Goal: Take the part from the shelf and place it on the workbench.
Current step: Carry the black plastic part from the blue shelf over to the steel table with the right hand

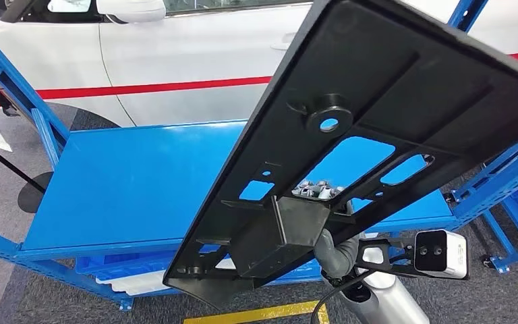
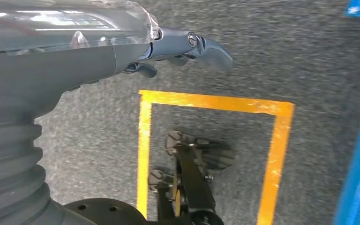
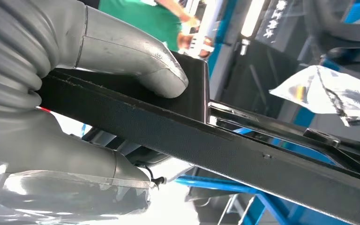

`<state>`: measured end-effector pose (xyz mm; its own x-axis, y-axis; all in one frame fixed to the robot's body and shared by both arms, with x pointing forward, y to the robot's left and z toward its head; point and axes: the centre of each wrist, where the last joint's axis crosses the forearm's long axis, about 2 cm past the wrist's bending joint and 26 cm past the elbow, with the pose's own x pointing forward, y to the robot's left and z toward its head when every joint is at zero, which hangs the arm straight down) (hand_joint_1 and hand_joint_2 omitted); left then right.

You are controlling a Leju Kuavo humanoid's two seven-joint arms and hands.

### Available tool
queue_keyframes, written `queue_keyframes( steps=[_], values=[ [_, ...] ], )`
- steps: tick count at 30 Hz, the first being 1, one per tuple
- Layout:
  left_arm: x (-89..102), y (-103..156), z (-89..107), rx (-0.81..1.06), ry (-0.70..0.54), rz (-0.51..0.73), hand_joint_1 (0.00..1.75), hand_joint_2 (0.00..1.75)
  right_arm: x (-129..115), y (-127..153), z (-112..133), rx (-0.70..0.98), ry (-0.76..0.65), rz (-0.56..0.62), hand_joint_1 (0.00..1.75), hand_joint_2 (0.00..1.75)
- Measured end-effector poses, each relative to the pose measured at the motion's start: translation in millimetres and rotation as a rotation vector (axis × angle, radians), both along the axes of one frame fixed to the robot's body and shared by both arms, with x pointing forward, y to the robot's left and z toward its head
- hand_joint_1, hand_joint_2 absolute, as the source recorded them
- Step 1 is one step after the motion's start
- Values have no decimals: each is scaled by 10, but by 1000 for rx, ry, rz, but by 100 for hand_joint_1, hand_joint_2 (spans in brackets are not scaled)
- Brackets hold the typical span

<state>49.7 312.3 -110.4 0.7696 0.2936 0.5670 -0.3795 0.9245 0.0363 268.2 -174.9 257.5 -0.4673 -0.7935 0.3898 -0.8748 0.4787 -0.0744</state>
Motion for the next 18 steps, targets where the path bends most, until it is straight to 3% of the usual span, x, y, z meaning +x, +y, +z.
queue_keyframes(
  steps=[18],
  values=[
    [20, -132, -1, -10, -1, -33, 0, 175, -28, -264, -185, -51, -3, -73, 175, 175]
  ],
)
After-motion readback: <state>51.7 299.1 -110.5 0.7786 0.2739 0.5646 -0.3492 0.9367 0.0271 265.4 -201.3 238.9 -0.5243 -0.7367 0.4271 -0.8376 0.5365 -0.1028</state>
